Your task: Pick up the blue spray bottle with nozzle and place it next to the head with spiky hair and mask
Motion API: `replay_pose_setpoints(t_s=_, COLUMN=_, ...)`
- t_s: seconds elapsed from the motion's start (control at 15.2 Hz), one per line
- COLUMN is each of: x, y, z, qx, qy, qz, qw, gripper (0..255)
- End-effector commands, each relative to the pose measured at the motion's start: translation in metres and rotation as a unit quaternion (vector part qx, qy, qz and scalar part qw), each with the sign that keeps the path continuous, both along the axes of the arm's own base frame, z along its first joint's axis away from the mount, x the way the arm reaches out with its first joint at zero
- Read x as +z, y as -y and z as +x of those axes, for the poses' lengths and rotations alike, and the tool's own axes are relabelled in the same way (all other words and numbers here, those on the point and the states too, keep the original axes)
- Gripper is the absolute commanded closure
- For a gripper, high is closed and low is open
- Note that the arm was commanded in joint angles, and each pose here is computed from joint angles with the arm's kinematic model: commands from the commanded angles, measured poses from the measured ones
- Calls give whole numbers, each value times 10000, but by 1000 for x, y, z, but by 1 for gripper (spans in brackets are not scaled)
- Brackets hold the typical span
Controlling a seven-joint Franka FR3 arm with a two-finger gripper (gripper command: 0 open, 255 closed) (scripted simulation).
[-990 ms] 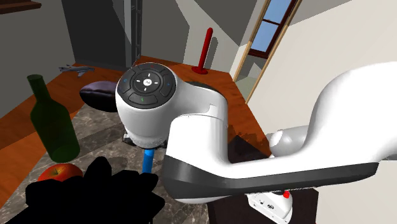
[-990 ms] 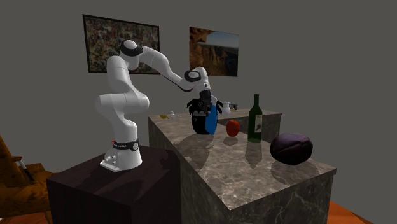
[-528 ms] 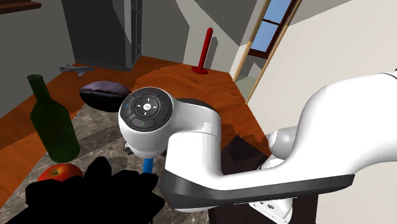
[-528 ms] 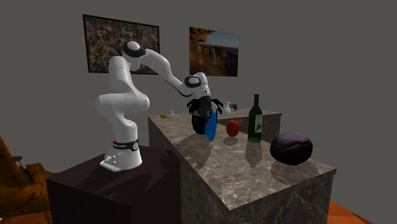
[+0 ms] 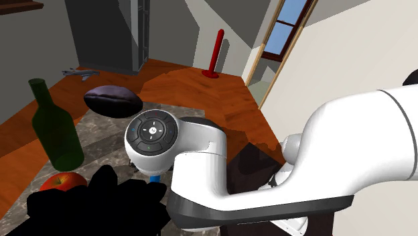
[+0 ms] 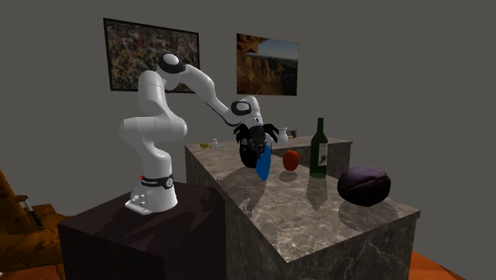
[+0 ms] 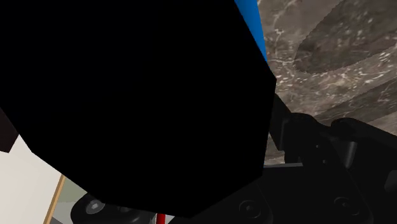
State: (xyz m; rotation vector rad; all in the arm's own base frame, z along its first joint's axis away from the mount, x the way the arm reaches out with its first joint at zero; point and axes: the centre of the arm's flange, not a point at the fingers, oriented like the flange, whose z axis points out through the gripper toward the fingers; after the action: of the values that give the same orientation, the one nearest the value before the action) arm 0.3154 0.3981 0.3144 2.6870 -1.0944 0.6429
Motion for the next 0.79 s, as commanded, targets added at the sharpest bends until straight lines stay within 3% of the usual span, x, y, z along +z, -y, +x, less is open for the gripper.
replay_pose_setpoints(t_s=0.0, x=-3, y=2, z=0, qx=-16, qy=-18, qz=-20, qw=10000, gripper=255)
replay_pose_setpoints(t_s=0.26, x=-3, y=2, z=0, qx=-16, qy=-18, qz=-20, qw=10000, gripper=255)
replay_pose_setpoints(t_s=0.33, x=-3, y=2, z=0, qx=-16, qy=-17, qz=-19, qw=10000, gripper=0)
replay_pose_setpoints(t_s=0.66, x=-3, y=2, z=0, qx=-16, qy=-18, qz=-20, qw=10000, gripper=0)
replay_pose_setpoints(t_s=0.73, x=9, y=-3, z=-4, qx=-16, qy=-18, qz=-20, qw=10000, gripper=0)
